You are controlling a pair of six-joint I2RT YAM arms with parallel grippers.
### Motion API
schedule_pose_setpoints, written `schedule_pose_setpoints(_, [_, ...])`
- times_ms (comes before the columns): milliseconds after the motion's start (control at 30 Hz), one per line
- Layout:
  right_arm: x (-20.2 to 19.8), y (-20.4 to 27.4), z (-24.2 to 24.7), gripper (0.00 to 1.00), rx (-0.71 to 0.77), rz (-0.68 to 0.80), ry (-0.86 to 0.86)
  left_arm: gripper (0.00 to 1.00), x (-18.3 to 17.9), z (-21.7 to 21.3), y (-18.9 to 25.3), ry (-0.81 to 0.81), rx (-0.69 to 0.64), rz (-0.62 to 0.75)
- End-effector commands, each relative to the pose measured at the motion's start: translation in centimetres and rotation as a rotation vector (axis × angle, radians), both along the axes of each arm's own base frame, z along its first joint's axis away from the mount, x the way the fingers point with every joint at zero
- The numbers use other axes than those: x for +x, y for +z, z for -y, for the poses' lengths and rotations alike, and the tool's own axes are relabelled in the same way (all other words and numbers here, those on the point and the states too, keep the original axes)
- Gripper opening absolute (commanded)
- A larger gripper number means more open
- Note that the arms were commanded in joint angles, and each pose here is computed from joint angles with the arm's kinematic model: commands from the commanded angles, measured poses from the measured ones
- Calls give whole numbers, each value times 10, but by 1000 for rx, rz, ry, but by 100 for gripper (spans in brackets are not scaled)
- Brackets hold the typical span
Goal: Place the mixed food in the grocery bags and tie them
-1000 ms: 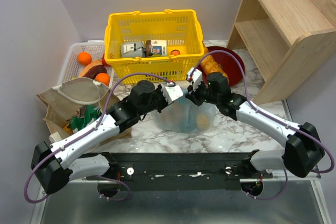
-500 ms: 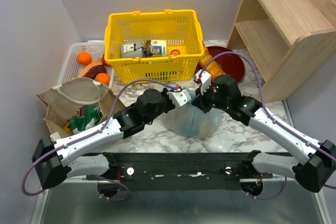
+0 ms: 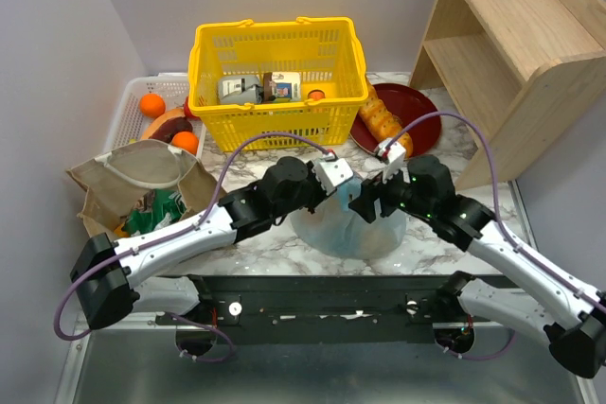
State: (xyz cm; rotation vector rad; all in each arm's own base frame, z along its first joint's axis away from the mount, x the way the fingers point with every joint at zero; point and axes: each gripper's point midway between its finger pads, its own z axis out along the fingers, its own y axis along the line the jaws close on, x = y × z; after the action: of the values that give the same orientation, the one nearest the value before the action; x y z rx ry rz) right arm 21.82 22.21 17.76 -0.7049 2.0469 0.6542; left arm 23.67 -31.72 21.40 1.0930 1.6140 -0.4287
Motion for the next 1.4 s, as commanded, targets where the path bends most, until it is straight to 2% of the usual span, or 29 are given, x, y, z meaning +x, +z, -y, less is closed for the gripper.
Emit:
schedule_pose_setpoints(0, [-6,76,1,82,175,101,-36,0,-11,12,14,-35,-104,-190])
schedule_pose_setpoints(167, [-18,102,20,92,267,60,-155,0,-9,8,23,-51,-189,-295])
schedule_pose_setpoints(233, [-23,106,23,95,358,-1,-220,0,-7,6,29,-64,-226,-327])
schedule_pose_setpoints(300, [-27,116,14,99,486,-85,-247,0,-7,4,30,-90,-255,-378])
schedule_pose_setpoints(333, [-34,106,4,100,525,-149,-209,0,-6,5,29,-93,-253,-393])
schedule_pose_setpoints(367, [-34,121,-6,100,622,-150,-176,0,-8,5,28,-108,-253,-412])
schedule_pose_setpoints(400, [-37,122,-15,100,714,-246,-184,0,-8,8,30,-112,-252,-422])
schedule_pose_setpoints(433, [-42,105,-22,100,743,-320,-166,0,-9,7,28,-110,-245,-443])
schedule_pose_setpoints(467, [-41,114,-27,100,823,-317,-143,0,-10,8,27,-117,-245,-459])
schedule_pose_setpoints(500, [-42,113,-29,100,880,-373,-163,0,-12,11,29,-137,-255,-483])
schedule_pose_setpoints(633, [-35,89,-25,100,935,-427,-254,0,-17,13,32,-176,-277,-522])
schedule_pose_setpoints(833, [-33,86,-24,100,1054,-468,-274,0,-13,9,31,-161,-304,-533])
schedule_pose_setpoints(933, [-27,87,-27,93,1039,-437,-276,0,-14,11,37,-188,-342,-535])
schedule_pose_setpoints(967, [-25,86,-27,83,1030,-427,-280,0,-16,11,39,-205,-348,-544])
schedule_pose_setpoints(1133, [-13,74,-31,66,954,-375,-299,0,-18,12,43,-219,-364,-562])
schedule_pose_setpoints(1167, [-13,74,-33,59,951,-374,-294,0,-18,12,44,-221,-368,-558])
schedule_pose_setpoints(1233, [-12,72,-35,51,928,-359,-280,0,-17,12,47,-219,-383,-547])
schedule_pose_setpoints(1267, [-11,68,-36,38,909,-367,-287,0,-16,11,49,-216,-392,-538])
schedule_pose_setpoints(1333, [-10,62,-38,24,881,-362,-290,0,-15,10,47,-202,-405,-548])
schedule_pose_setpoints(1367, [-10,58,-40,12,870,-366,-291,0,-15,11,50,-207,-416,-539])
